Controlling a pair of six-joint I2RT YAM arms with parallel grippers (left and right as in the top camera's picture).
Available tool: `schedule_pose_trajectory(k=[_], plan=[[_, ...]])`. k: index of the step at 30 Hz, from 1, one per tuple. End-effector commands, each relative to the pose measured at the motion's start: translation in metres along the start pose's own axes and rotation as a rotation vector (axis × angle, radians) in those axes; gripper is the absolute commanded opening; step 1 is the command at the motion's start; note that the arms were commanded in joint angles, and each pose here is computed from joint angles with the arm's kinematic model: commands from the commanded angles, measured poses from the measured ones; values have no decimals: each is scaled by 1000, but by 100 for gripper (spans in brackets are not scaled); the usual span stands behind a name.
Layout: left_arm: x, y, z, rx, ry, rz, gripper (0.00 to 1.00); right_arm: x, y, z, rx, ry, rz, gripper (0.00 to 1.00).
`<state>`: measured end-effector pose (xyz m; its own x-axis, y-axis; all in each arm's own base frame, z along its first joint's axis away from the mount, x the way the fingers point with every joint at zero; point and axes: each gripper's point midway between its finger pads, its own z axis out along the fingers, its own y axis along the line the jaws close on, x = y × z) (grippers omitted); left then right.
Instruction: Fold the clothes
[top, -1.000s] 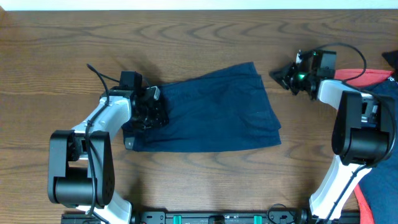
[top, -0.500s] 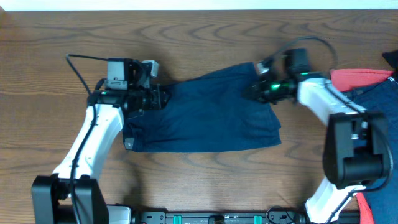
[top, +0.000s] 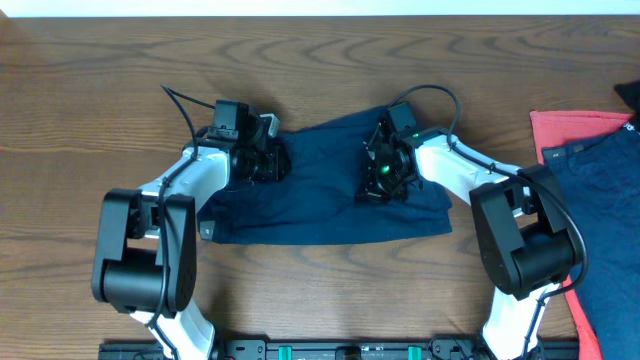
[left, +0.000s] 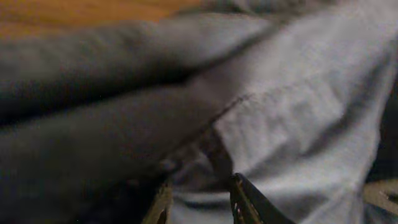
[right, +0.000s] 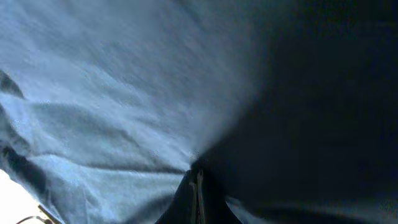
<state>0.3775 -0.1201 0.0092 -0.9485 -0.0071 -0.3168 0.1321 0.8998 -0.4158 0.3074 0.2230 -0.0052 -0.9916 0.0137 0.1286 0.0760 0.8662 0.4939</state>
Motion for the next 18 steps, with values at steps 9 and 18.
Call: schedule_pose_trajectory(k=[9,18], plan=[[-14,131,-50,-387,-95,-210,33,9,-39,9,171,16,81,1],[-38,76,-117,-176,-158,-187,35,6,-36,6,148,14,40,1]])
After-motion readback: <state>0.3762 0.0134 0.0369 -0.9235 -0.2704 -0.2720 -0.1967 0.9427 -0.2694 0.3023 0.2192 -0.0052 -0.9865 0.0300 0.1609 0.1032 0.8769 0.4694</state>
